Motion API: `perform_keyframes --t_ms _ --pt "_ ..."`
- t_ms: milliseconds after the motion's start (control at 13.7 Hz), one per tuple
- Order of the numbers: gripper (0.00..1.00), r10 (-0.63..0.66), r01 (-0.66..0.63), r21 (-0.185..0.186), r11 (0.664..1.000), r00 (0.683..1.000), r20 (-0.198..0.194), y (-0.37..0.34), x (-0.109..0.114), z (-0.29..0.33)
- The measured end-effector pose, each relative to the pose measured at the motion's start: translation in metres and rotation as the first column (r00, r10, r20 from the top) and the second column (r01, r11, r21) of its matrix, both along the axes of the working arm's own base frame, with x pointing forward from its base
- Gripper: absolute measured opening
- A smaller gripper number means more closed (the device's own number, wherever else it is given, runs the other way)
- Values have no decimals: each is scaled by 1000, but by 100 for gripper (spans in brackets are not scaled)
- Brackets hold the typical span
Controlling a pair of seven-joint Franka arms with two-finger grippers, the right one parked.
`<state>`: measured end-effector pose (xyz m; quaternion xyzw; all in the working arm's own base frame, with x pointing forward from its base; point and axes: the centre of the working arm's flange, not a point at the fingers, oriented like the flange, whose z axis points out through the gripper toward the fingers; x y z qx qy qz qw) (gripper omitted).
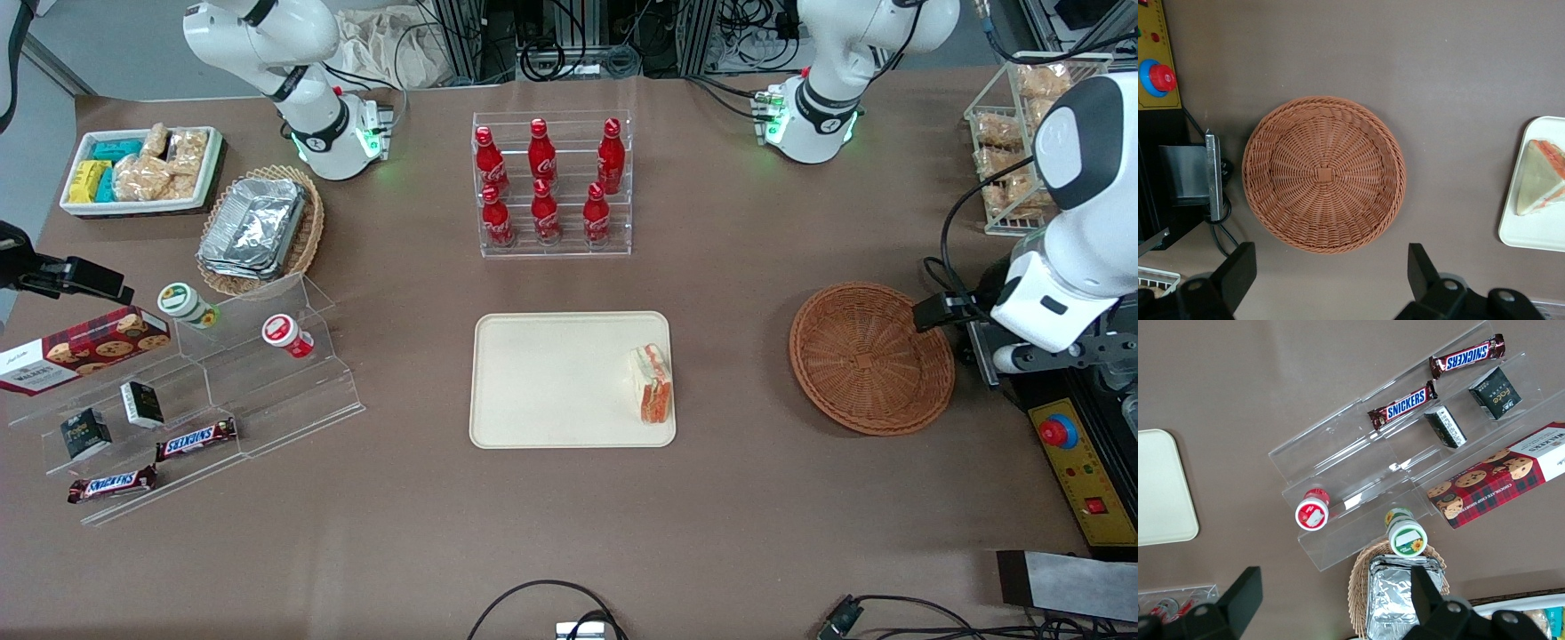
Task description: Place sandwich from basket to tray
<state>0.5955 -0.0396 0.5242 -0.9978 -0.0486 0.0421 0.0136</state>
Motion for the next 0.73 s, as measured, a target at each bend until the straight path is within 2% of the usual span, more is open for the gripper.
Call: perform_keyframes --t_ms 366,732 --pt "100 -11 11 -1 1000 1000 1 -7 0 1" --pt "100 -39 39 -3 999 999 26 -23 2 13"
